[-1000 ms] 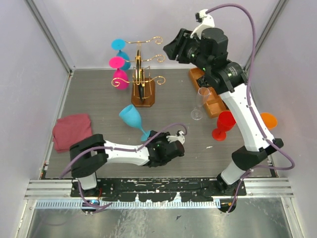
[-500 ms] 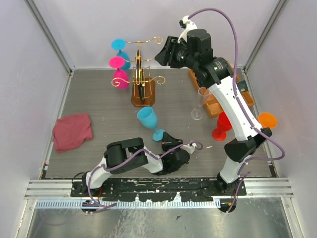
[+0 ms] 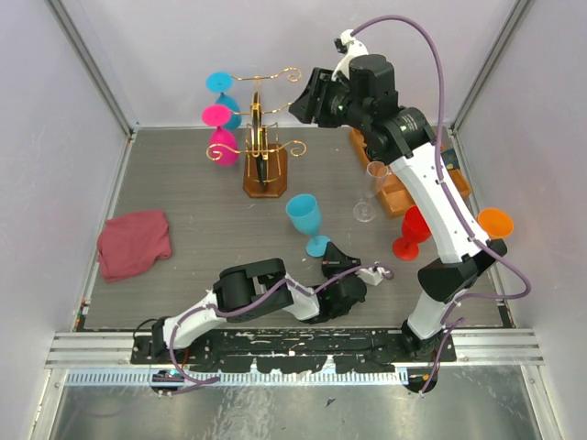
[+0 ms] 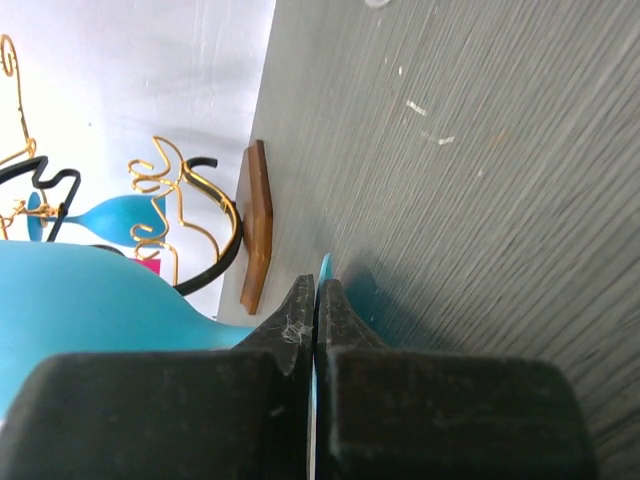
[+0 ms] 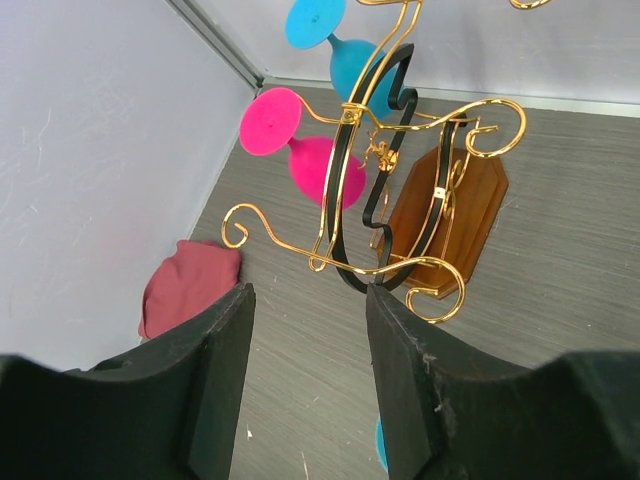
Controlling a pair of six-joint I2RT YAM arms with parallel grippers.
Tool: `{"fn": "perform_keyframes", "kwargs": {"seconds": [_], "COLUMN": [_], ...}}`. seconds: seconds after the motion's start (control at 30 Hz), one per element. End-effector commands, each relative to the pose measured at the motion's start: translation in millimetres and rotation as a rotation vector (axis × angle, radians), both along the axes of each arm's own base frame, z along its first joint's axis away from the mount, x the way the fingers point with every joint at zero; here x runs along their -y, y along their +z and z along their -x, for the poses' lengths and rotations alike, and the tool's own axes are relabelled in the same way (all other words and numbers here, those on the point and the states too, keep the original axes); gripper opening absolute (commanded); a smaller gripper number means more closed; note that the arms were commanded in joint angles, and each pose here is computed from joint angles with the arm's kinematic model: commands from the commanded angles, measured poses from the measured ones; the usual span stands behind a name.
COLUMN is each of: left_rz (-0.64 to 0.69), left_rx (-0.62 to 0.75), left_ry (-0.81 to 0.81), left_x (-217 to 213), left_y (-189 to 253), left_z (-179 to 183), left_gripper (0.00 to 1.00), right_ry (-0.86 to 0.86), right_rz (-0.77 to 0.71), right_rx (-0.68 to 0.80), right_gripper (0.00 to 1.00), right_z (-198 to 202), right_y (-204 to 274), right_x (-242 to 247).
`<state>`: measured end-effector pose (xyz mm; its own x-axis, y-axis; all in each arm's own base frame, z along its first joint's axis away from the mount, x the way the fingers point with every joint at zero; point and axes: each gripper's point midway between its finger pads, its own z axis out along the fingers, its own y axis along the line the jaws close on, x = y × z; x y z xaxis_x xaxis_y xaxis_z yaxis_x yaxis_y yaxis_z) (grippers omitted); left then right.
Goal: Take the wine glass off the wine glass rack
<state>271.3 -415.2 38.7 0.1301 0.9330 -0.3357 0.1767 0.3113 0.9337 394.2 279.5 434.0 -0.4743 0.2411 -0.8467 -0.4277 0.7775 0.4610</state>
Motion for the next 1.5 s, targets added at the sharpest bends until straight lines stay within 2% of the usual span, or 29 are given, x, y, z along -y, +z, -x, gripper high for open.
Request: {"fn": "perform_keyframes", "kwargs": {"seconds": [0.0, 0.4, 0.93, 1.13, 1.2, 1.27, 1.37, 1.47], "left_rz": [0.053, 0.111, 0.094, 0.104, 0.108, 0.124, 0.174, 0.273], "left_rx": [-0.04, -0.14, -0.203, -0.231, -0.245, -0.264, -0.358, -0.484], "left_ry": [-0.097, -0.18, -0.262, -0.312, -0.337, -0.375, -0.427, -0.439], "left_x": [24, 51, 70, 82, 85, 88, 90, 84], "left_y": [-24, -36, -50, -49, -45, -37, -19, 8], "left_z": [5, 14, 42, 66, 76, 90, 115, 136], "left_gripper": [0.0, 0.1, 0.33, 0.53, 0.63, 0.78, 0.93, 0.97], "right_ry": [-0.015, -0.018, -0.037, -0.05, -0.055, -0.058, -0.064, -0.067], "right_rz": [-0.038, -0.03, -0.024, -0.022, -0.021, -0.019, -0.016, -0.014], "right_rx": [0.121, 0.114, 0.14, 0.143, 0.142, 0.14, 0.14, 0.133], "right_gripper": [0.55, 0.54, 0.56, 0.56, 0.56, 0.56, 0.56, 0.56], "right_z": [19, 17, 19, 19, 19, 18, 17, 15], "right_y": [48, 45, 52, 54, 54, 53, 53, 50], "right_x": [19, 23, 34, 38, 40, 41, 42, 42]}}
